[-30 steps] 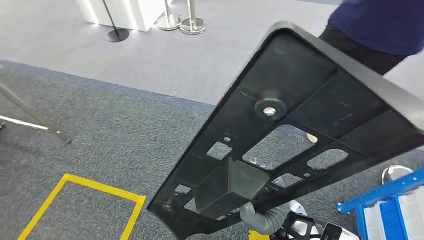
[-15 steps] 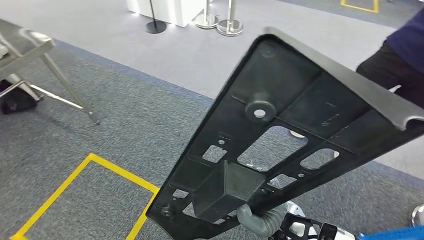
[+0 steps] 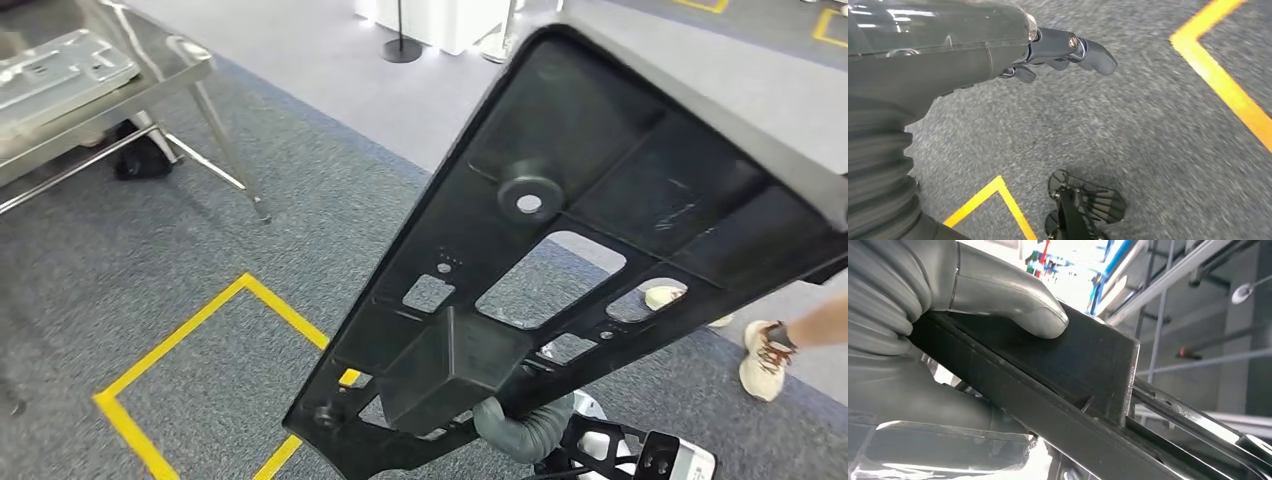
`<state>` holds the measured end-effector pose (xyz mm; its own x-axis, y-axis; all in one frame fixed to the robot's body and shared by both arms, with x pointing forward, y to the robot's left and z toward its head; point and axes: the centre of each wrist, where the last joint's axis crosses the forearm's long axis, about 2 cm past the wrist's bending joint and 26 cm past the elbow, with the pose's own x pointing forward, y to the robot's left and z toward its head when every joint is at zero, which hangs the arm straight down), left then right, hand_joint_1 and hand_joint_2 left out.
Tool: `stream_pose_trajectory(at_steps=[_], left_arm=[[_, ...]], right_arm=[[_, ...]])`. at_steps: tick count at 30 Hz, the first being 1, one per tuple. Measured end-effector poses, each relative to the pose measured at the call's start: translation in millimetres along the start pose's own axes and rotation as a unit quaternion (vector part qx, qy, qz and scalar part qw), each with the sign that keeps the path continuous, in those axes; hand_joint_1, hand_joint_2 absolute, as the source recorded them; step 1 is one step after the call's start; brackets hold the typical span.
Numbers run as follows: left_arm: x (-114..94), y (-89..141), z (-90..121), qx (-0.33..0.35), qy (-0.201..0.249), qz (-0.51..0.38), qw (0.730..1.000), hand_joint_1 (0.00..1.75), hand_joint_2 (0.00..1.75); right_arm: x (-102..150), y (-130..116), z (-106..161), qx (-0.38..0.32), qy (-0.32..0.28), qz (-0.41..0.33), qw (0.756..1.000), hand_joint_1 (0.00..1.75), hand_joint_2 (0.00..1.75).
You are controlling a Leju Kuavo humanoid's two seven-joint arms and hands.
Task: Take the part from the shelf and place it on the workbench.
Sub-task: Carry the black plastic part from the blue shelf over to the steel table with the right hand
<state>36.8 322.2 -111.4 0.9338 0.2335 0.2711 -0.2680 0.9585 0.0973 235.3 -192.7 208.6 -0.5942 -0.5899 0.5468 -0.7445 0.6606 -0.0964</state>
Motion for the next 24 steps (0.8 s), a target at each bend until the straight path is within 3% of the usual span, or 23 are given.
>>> stream_pose_trajectory(at_steps=[24], left_arm=[[-3.1,-4.4,0.9,-0.009,-0.007,0.017,1.0,0.0,1.75]], right_arm=[[-0.6,-3.3,-8.2,0.014,-0.007,-0.004,1.0,1.75,1.75]])
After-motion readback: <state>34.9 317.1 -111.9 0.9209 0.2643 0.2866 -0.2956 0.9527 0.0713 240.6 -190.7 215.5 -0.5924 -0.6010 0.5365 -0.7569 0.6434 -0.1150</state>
